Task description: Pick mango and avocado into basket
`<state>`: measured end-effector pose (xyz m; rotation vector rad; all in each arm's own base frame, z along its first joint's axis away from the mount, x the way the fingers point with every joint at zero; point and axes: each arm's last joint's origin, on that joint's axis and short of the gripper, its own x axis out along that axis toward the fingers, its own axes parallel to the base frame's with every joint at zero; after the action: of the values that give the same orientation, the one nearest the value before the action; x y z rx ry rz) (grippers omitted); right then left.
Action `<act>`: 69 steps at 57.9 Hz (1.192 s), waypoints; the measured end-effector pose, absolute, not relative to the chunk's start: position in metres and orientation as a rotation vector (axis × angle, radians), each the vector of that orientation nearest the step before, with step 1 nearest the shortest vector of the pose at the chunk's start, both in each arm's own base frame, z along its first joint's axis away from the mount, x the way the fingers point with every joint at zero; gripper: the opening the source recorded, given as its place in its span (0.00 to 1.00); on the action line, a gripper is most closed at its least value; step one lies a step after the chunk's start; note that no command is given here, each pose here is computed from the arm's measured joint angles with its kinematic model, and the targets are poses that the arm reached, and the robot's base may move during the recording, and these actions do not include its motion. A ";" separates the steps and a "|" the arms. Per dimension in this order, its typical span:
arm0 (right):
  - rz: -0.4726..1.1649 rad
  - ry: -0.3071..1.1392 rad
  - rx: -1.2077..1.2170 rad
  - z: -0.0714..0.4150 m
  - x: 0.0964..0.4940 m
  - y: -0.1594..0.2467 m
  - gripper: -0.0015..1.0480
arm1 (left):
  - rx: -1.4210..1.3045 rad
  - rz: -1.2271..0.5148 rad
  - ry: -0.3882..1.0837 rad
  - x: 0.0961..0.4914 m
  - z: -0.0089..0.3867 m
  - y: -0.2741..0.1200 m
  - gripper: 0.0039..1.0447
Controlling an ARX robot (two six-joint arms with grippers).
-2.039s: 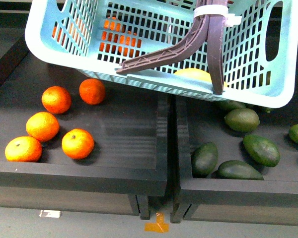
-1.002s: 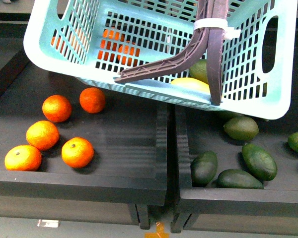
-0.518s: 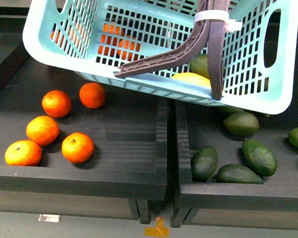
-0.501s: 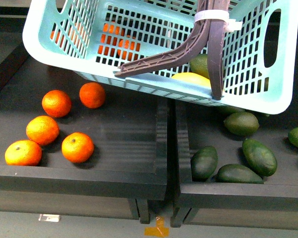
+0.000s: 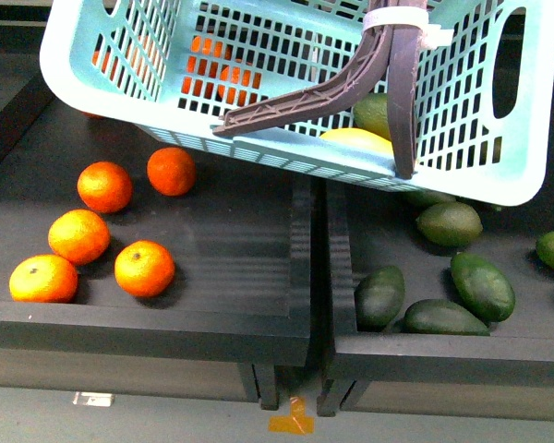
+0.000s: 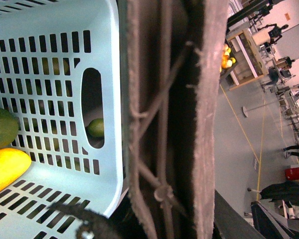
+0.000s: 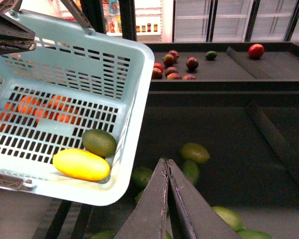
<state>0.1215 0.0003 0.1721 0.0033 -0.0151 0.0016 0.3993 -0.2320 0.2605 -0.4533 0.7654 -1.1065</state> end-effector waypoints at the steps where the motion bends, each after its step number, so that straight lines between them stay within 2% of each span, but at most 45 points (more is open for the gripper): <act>1: 0.002 -0.015 0.003 0.172 0.121 0.000 0.02 | -0.454 -1.106 0.766 0.399 0.261 -0.232 0.12; 55: 0.003 -0.012 0.003 0.169 0.097 0.000 0.02 | -0.454 -1.107 0.766 0.399 0.261 -0.232 0.12; 59: 0.003 -0.012 0.003 0.169 0.097 0.000 0.14 | -0.455 -1.106 0.767 0.399 0.261 -0.232 0.12; 62: 0.003 -0.012 0.003 0.169 0.097 0.000 0.28 | -0.454 -1.106 0.766 0.399 0.261 -0.232 0.12; 69: 0.003 -0.012 0.003 0.169 0.097 0.000 0.53 | -0.454 -1.106 0.766 0.399 0.261 -0.232 0.12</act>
<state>0.0970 0.0003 0.1692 0.0025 -0.0124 0.0031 0.3993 -0.2320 0.2605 -0.4542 0.7661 -1.1061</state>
